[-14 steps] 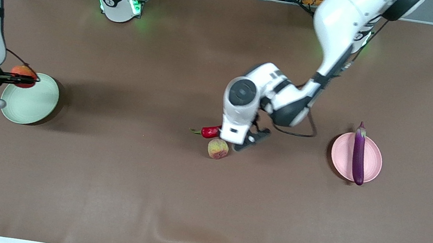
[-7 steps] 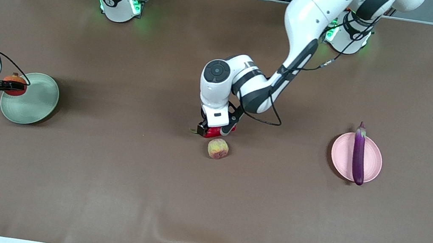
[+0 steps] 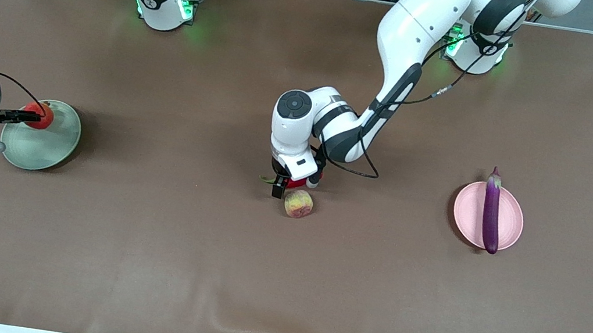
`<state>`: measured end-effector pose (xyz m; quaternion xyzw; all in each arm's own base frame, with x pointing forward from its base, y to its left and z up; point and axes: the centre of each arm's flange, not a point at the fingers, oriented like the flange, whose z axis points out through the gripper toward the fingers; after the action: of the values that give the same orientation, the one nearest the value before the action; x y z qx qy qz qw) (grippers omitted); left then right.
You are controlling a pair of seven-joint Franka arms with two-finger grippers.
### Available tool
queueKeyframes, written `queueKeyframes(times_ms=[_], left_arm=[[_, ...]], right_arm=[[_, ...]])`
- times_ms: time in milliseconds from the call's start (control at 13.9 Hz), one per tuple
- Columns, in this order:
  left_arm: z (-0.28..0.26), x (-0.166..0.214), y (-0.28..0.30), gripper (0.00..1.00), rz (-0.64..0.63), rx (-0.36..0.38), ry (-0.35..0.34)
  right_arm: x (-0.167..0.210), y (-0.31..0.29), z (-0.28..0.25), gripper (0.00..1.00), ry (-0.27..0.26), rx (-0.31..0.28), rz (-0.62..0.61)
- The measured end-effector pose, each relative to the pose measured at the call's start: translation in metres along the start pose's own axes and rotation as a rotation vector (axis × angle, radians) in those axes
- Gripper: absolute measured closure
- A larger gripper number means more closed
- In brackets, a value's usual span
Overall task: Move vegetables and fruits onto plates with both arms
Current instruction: 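Release the apple on the green plate while the left gripper grasps the chili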
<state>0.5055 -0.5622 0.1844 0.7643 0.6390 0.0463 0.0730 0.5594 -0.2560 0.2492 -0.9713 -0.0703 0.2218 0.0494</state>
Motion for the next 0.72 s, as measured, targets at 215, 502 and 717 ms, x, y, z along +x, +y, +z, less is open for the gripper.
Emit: queueKeyframes(times_ms=[215, 502, 717], left_arm=[[0.009, 0.000, -0.002, 0.00, -0.005, 0.005, 0.003], [0.010, 0.000, -0.003, 0.17, -0.010, 0.006, 0.003], [0.007, -0.003, -0.002, 0.49, -0.010, 0.003, 0.000]], right_arm=[[-0.001, -0.022, -0.034, 0.00, -0.049, 0.063, 0.076], [0.012, -0.087, -0.069, 0.00, -0.139, 0.108, 0.200], [0.014, -0.128, -0.087, 0.00, -0.179, 0.159, 0.283]])
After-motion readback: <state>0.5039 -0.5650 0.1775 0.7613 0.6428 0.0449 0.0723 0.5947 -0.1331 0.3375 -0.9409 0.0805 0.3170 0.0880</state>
